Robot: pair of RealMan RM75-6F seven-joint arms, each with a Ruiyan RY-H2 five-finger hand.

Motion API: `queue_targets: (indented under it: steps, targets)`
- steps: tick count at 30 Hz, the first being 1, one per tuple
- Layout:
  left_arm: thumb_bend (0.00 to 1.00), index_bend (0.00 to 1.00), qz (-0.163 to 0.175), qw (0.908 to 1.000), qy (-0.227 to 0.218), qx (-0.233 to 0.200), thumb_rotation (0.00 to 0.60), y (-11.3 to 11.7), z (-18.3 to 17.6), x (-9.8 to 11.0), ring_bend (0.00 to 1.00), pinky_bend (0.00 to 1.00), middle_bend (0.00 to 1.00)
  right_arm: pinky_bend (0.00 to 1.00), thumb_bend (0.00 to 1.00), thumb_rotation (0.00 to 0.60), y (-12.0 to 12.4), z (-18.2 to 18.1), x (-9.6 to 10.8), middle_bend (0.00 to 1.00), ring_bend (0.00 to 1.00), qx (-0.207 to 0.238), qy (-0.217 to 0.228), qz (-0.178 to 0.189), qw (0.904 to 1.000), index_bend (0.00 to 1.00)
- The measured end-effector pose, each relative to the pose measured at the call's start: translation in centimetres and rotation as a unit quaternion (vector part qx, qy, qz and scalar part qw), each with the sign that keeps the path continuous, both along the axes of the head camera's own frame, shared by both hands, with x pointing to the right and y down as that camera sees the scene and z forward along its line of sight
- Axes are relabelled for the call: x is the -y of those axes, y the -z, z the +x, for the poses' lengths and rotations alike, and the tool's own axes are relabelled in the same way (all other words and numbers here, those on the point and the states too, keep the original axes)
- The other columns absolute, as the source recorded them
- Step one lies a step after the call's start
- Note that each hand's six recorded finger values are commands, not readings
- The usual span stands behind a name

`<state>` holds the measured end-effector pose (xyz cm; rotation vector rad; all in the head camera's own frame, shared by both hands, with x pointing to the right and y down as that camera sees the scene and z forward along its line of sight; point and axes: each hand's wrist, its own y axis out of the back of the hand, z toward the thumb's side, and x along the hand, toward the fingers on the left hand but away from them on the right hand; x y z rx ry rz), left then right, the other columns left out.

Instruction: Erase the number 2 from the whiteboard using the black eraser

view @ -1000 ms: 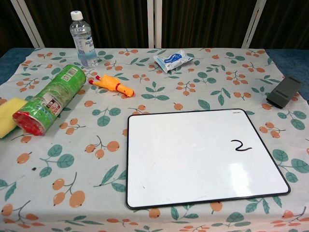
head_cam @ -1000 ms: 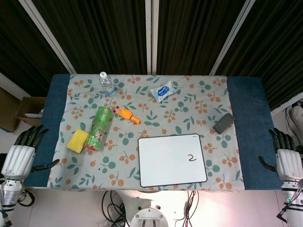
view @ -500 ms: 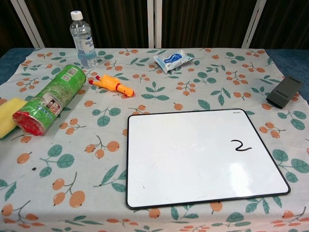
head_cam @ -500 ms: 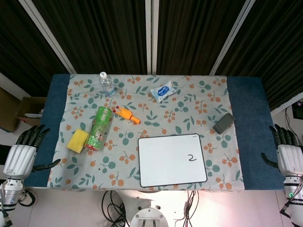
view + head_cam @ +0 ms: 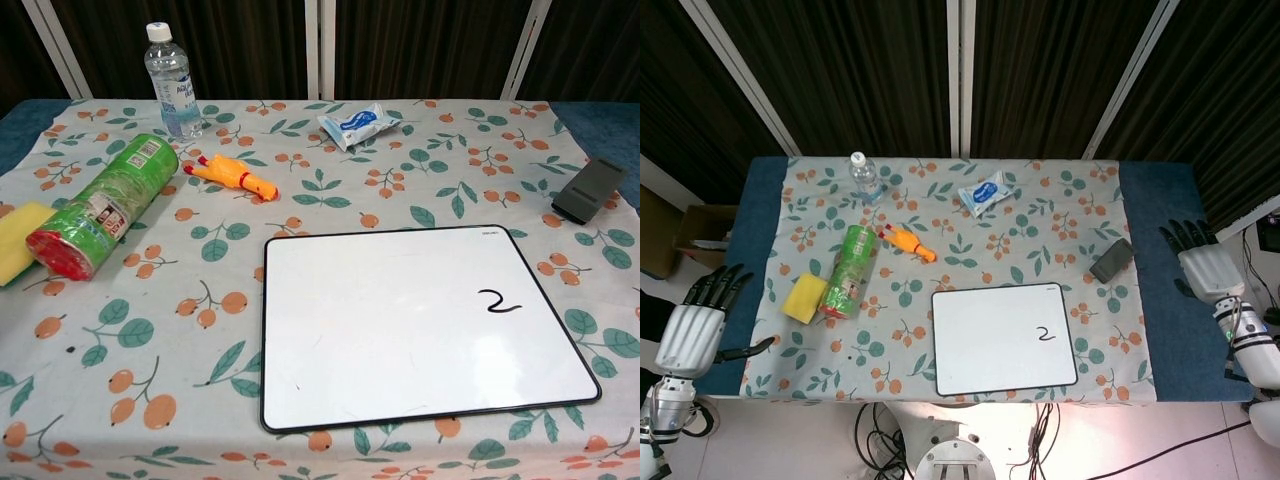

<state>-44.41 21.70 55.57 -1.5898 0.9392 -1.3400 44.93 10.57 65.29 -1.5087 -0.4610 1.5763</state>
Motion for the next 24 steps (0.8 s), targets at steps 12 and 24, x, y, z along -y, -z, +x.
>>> queue_targets:
  steps: [12, 24]
  targets:
    - [0.08, 0.14, 0.001, 1.0, 0.003, 0.006, 0.299, 0.1, -0.3, 0.1, 0.06, 0.16, 0.08, 0.0, 0.2, 0.6, -6.4, -4.7, 1.0, 0.0, 0.0, 0.047, 0.027, -0.051, 0.9973, 0.0]
    - [0.08, 0.14, 0.0, 0.9999, 0.006, 0.009, 0.301, 0.1, -0.6, 0.0, 0.06, 0.16, 0.08, 0.0, 0.23, 0.6, -8.1, -6.6, 0.6, 0.13, 0.01, 0.096, 0.029, -0.036, 0.9943, 0.07]
